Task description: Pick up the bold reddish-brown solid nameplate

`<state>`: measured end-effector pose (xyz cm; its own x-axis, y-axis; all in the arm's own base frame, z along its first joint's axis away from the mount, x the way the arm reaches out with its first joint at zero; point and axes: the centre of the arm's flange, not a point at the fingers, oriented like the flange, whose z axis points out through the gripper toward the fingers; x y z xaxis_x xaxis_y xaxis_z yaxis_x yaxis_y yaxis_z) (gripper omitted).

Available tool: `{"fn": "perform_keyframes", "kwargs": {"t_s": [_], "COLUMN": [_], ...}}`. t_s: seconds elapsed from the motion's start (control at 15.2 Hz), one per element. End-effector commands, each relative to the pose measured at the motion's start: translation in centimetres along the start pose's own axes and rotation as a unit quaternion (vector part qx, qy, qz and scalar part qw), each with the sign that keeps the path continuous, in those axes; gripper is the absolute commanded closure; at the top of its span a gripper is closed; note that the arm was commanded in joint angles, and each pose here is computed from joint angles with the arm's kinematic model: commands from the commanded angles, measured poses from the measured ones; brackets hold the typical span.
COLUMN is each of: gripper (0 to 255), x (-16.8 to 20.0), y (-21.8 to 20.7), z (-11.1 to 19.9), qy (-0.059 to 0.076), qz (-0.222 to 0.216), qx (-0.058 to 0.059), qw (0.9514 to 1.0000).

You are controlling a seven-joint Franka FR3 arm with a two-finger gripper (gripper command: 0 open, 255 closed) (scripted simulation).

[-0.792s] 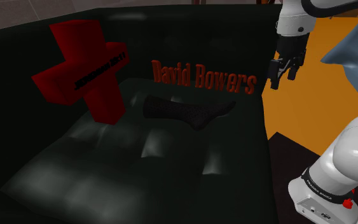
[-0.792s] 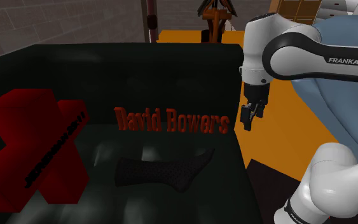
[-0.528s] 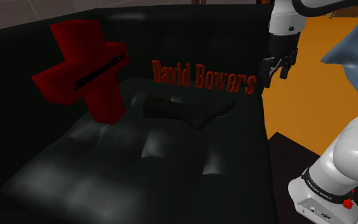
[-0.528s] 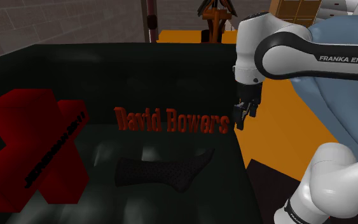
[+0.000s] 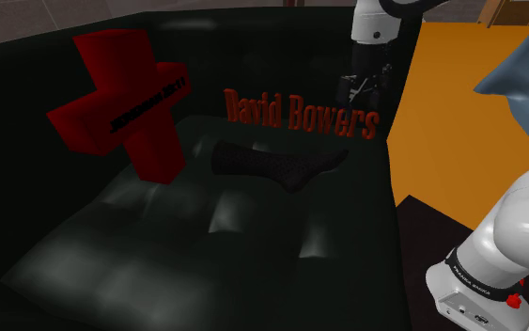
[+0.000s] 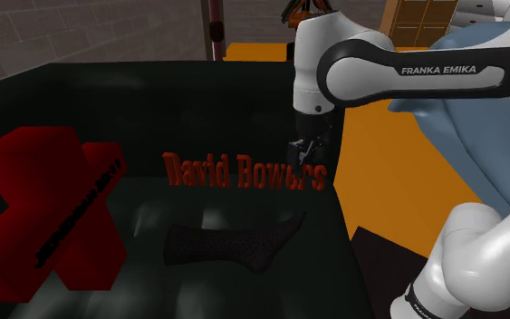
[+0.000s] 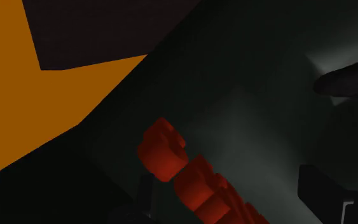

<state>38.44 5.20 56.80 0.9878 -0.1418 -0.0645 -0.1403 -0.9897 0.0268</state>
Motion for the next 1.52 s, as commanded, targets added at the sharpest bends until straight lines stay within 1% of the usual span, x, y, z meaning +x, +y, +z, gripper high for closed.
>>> {"fn": "perform_keyframes", "kwargs": {"t_s": [0.0,0.46,0.99,1.45], "gripper": [0,0,0,0], "x": [1.9,8.1,14.9,15.2], "y": [-1.4,-6.6,-12.3,-12.4], "z": [-0.2,-2.2,-5.1,-1.4], "qy": [0.009,0.040,0.076,0.076], "qz": [0.001,0.005,0.009,0.009], "qx": [0.004,0.018,0.034,0.034], "qw": [0.9999,0.9990,0.9965,0.9965]}}
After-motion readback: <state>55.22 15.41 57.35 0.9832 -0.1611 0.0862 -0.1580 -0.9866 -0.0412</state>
